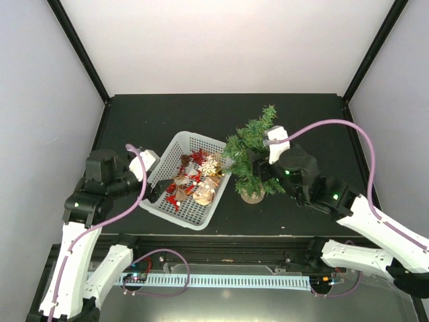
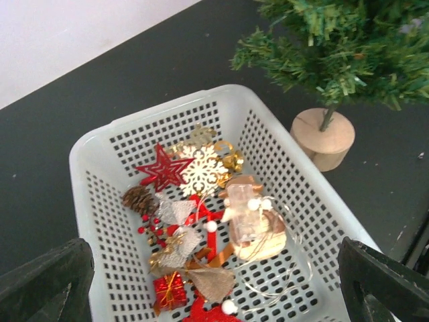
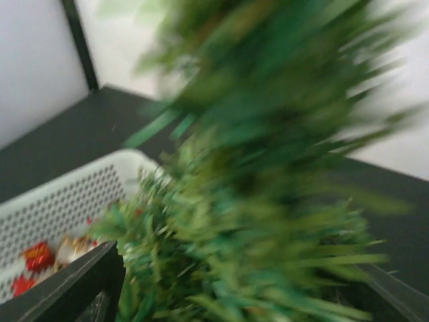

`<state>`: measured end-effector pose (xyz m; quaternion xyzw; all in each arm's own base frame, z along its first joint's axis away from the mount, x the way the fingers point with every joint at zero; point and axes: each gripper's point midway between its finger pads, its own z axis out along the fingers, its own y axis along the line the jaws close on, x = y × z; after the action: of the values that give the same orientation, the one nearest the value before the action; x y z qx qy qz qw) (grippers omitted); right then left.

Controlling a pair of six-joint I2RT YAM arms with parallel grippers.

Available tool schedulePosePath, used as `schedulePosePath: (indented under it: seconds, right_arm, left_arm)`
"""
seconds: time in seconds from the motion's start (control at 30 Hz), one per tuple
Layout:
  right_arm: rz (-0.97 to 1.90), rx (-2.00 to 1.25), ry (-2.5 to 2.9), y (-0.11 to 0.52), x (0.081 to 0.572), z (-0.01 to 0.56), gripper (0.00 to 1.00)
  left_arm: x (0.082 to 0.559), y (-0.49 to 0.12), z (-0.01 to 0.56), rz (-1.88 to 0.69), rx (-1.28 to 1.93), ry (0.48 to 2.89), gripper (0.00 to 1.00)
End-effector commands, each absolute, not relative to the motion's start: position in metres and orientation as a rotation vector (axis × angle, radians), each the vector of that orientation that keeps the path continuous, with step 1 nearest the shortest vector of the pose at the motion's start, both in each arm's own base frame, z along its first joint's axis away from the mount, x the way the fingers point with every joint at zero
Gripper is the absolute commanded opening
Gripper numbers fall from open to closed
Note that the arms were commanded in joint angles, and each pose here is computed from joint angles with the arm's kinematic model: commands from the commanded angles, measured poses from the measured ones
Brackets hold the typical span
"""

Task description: Decorate the small christmas tree

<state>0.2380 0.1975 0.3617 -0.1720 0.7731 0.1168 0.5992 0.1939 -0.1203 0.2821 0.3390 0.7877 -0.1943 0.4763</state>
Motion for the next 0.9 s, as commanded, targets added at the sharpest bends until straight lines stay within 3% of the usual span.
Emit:
schedulePosePath:
  seconds: [0.0,0.17,0.53,0.87]
  right_arm:
    - [0.38,-0.565,1.964,0.22,0.216,0.326,0.8]
    - [0.498,-0.55,2.006,0.22,0.2,0.317,1.0]
    - [0.433,-0.402,2.096,0.176,0.188,0.3,1.0]
    - [0.486,-0.407,2.212,0.173,0.164,0.275,0.73]
  left_arm:
    - [0.205,-0.11,0.292,-0.384,0.831,1.982,0.99]
    - [0.21,-0.099,0.289,-0.309,0.831,2.066,0.99]
    - [0.186,-0.072,0.278,-0.153,0.822,2.173,0.99]
    - [0.175,-0.058,0.258,-0.058,0.859,2.23,0.99]
